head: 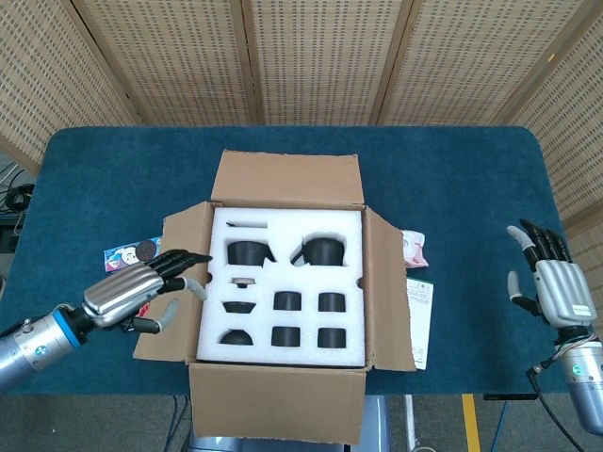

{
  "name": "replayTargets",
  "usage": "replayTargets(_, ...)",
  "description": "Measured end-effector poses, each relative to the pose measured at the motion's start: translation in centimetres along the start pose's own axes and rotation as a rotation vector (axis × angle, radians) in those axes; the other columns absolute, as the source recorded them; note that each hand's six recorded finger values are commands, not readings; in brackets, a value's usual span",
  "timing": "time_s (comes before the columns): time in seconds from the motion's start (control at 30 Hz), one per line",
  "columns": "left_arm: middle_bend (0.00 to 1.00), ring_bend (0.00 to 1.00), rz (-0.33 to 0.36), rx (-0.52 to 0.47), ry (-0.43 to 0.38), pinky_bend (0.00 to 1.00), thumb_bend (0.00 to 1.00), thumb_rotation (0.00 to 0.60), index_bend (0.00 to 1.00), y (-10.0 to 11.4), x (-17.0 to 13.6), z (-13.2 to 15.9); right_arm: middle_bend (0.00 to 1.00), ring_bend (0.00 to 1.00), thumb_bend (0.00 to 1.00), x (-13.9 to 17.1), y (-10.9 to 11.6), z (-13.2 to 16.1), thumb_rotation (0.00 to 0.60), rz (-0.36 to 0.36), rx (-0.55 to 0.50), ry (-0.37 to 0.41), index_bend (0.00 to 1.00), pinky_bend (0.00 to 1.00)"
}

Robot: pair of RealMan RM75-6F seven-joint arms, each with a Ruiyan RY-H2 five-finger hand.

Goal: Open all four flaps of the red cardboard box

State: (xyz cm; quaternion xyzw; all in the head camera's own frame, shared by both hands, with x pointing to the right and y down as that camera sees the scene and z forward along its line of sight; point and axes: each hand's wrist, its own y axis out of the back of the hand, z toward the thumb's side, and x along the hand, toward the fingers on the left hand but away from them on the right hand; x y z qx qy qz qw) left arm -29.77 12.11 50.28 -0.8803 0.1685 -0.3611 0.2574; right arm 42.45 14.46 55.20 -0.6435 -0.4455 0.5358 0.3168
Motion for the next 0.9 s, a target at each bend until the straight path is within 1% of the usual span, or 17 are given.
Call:
replayTargets(0.1,0.04,0.0,0.089,0.087,0.085,0.0,0.55,0.269,0.28,0.1,-0.8,-1.7,0.03,0.0,0.65,0.1,0.0,-0.3,0.6,-0.005,0.008,-0.004,0.09,0.0)
replayTargets(0.2,0.04,0.0,0.189,0.153,0.191,0.0,0.49,0.268,0.28,-0.1,-1.9,-3.7,0.03,0.0,0.65,0.2,0.0,-0.5,0.6,-0.016,0.025,-0.007,0.09,0.0)
replayTargets(0.37,0.04,0.0,0.381,0.219,0.379,0.0,0.47,0.27,0.28,-1.2,-4.7,-6.9,0.03,0.0,0.65,0.4,0.0,-0.5,0.6,-0.03,0.042,-0.004,0.09,0.0)
replayTargets(0.47,0.04,0.0,0.475,0.223,0.493,0.0,0.47,0.273,0.28,-2.1,-7.0,-8.6,0.03,0.0,0.65,0.5,-0.1,-0.4,0.6,-0.032,0.052,-0.002,0.09,0.0)
replayTargets(0.57,0.04,0.0,0.522,0.212,0.581,0.0,0.47,0.28,0.28,-3.2,-9.1,-9.7,0.03,0.0,0.65,0.6,-0.3,-0.3,0.6,-0.033,0.057,-0.004,0.09,0.0)
replayTargets(0.6,0.04,0.0,0.529,0.21,0.598,0.0,0.47,0.282,0.28,-3.4,-9.5,-9.9,0.03,0.0,0.65,0.7,-0.3,-0.3,0.6,-0.033,0.061,-0.005,0.09,0.0)
replayTargets(0.77,0.04,0.0,0.55,0.213,0.67,0.0,0.47,0.285,0.28,-4.8,-11.5,-10.2,0.03,0.0,0.65,1.0,-0.6,-0.2,0.6,-0.033,0.072,-0.006,0.09,0.0)
replayTargets(0.9,0.04,0.0,0.559,0.201,0.705,0.0,0.47,0.286,0.28,-5.5,-12.3,-10.3,0.03,0.0,0.65,1.1,-0.6,-0.2,0.6,-0.04,0.077,-0.008,0.09,0.0)
